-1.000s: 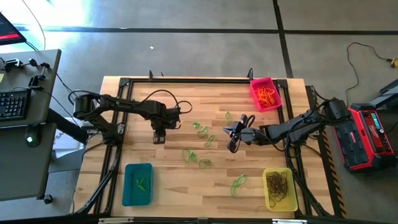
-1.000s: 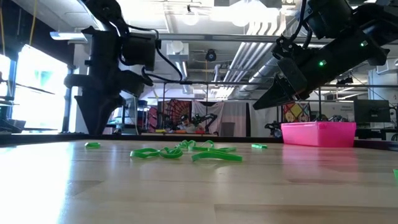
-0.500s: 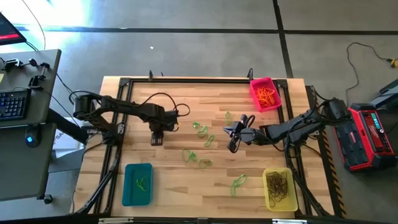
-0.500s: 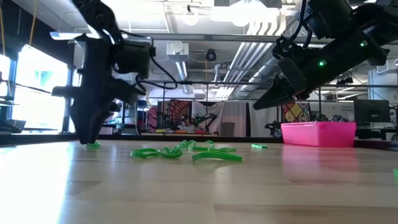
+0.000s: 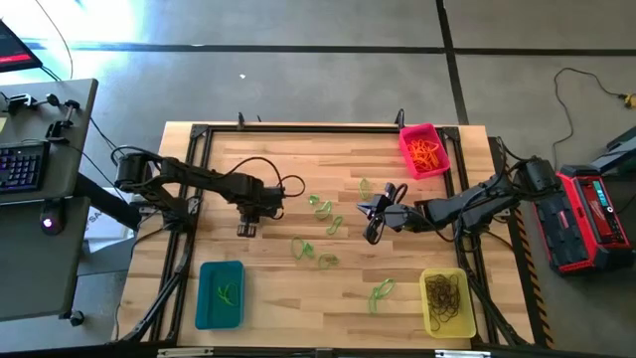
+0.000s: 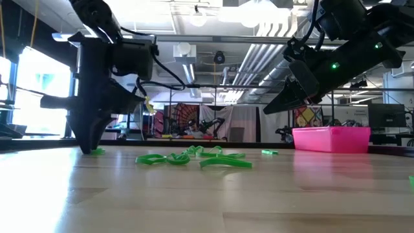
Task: Sort rubber bands into baskets
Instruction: Put the green rubber band into the blue bin
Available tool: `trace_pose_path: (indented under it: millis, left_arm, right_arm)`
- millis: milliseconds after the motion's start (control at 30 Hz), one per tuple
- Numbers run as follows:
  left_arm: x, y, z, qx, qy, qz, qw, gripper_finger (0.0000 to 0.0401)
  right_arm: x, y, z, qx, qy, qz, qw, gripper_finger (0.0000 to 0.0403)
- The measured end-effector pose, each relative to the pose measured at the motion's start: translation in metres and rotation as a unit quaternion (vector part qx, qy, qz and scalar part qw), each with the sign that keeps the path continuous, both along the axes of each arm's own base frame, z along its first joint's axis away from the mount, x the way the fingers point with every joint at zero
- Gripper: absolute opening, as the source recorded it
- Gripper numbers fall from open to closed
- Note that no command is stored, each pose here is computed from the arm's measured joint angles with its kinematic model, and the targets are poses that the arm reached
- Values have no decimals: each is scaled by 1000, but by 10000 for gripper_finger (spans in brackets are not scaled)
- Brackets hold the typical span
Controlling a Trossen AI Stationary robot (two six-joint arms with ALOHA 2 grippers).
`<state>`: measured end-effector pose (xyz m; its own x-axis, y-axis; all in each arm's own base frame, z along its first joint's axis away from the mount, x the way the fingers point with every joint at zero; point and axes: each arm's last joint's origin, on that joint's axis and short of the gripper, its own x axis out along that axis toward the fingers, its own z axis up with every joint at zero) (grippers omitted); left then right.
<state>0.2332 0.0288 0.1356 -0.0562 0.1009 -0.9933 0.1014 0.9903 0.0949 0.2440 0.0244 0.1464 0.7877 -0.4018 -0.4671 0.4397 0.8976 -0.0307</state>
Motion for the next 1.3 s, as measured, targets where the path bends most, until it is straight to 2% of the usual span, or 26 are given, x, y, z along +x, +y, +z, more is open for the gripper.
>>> trace_pose_path:
  millis: [133, 200, 467, 667, 833, 1100, 1300]
  left_arm:
    - [-4, -4, 4, 2, 40, -19, 999, 18]
    - [4, -5, 11, 4, 24, -28, 999, 5]
    - [10, -32, 39, -15, 44, -53, 998, 1]
    - [6, -74, 72, -47, 46, -67, 996, 1]
    - [0, -111, 94, -103, 19, -72, 992, 0]
    - [-26, -163, 98, -169, 60, -37, 983, 0]
    - [-36, -193, 94, -199, 36, -39, 979, 0]
  right_arm:
    - [0, 0, 0, 0, 0, 0, 1000, 7]
    - [0, 0, 0, 0, 0, 0, 1000, 7]
    - [0, 0, 0, -1, 1, 0, 1000, 7]
    - [0, -1, 0, -5, 3, 1, 1000, 7]
    - [0, -6, 0, -8, 4, -10, 1000, 7]
    - [1, -13, 0, -8, 4, -25, 1000, 7]
    - [1, -14, 0, -8, 4, -27, 1000, 7]
